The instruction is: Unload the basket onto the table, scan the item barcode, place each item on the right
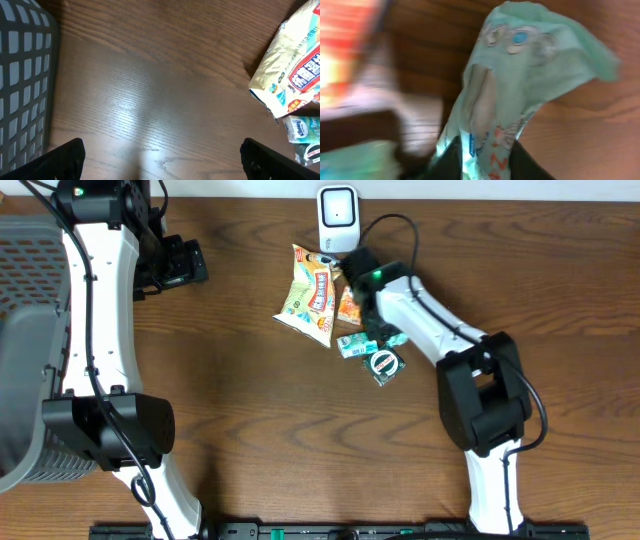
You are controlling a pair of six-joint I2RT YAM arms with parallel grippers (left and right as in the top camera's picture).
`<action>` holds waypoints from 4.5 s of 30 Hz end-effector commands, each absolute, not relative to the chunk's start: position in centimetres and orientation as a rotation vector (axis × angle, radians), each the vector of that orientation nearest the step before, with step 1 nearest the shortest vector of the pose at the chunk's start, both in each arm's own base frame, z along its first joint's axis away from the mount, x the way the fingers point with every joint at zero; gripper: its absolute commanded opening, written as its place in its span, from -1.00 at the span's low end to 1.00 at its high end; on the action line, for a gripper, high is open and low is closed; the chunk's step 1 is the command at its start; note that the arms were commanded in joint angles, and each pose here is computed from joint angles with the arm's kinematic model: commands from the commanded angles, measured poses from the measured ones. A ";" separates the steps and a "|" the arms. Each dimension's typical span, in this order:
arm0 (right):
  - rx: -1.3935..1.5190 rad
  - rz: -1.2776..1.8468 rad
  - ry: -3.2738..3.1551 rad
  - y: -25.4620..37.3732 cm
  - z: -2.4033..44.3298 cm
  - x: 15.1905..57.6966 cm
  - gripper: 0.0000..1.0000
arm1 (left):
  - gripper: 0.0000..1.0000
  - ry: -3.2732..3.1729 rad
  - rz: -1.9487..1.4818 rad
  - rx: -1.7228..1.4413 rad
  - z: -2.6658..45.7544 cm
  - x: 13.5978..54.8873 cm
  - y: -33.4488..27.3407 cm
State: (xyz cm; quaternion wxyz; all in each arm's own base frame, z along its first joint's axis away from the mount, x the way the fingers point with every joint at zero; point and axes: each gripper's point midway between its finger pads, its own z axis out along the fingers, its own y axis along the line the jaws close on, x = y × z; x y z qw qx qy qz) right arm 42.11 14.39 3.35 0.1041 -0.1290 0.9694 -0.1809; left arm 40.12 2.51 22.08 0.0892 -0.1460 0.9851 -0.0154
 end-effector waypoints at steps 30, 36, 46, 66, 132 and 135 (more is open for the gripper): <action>-0.433 -0.874 2.755 8.4 3.1 43.4 -0.71 | 0.94 2.935 -0.031 -0.433 21.9 40.1 2.8; -0.554 -0.766 2.778 12.3 2.4 41.9 -0.49 | 0.96 2.935 -0.031 -0.434 21.9 40.1 2.8; -0.417 -0.598 2.719 15.2 7.9 45.2 0.57 | 0.95 2.935 -0.031 -0.434 22.0 40.1 2.8; -0.111 0.983 2.769 4.5 3.5 44.5 0.72 | 0.96 2.935 -0.031 -0.433 21.9 40.1 2.8; -0.689 -0.221 2.421 13.3 12.3 48.3 -0.97 | 0.96 2.935 -0.031 -0.434 21.9 40.1 2.8; -0.409 -0.704 2.438 6.7 12.3 48.7 -0.98 | 0.96 2.935 -0.031 -0.434 21.9 40.1 2.8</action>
